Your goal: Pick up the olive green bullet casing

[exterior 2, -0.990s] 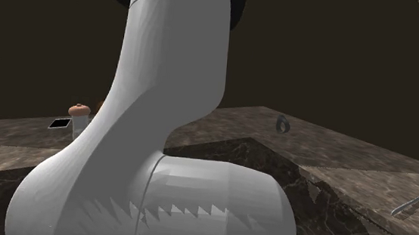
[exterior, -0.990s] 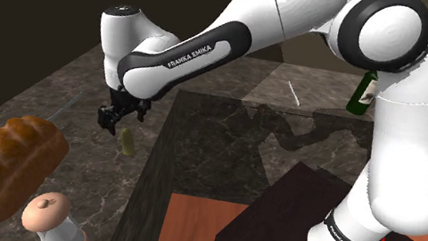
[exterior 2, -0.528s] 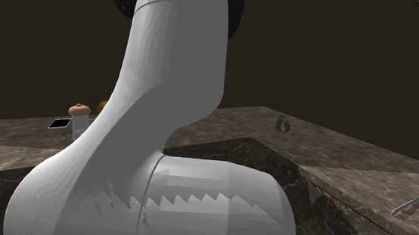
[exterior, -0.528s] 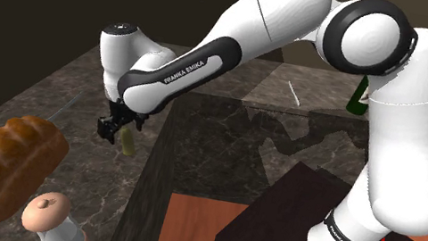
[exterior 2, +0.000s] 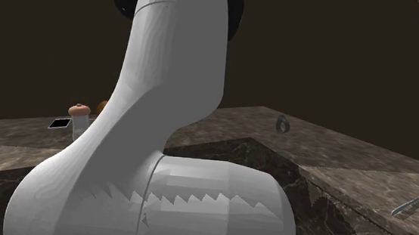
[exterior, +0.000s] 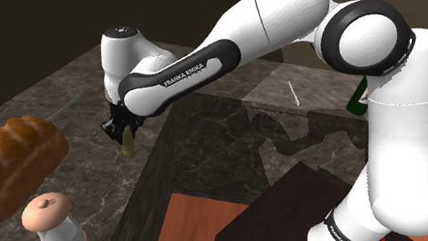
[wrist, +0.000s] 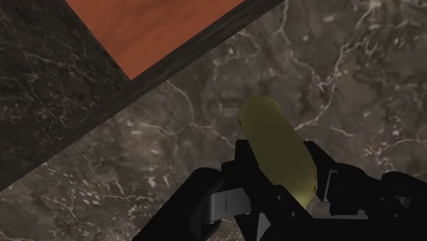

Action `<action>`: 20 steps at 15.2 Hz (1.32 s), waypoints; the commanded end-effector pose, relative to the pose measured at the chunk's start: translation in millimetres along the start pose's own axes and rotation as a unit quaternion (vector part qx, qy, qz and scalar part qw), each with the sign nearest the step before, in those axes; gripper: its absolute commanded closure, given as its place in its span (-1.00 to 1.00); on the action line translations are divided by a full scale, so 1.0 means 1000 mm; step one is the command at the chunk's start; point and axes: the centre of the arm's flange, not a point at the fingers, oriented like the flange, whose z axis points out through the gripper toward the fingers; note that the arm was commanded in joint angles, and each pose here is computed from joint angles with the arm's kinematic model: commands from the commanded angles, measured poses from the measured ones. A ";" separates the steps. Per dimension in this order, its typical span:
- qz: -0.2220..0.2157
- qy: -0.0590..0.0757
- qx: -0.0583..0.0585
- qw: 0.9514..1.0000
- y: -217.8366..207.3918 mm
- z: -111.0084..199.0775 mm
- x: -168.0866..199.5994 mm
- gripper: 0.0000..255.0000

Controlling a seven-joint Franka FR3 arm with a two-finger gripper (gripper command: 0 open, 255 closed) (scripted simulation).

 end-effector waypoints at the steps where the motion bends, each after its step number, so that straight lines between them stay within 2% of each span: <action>1: 0.000 -0.001 0.000 1.000 0.000 0.001 0.000 1.00; 4: 0.000 -0.001 0.000 1.000 0.000 0.001 0.000 1.00; 20: 0.000 -0.001 0.000 1.000 0.001 -0.079 0.012 1.00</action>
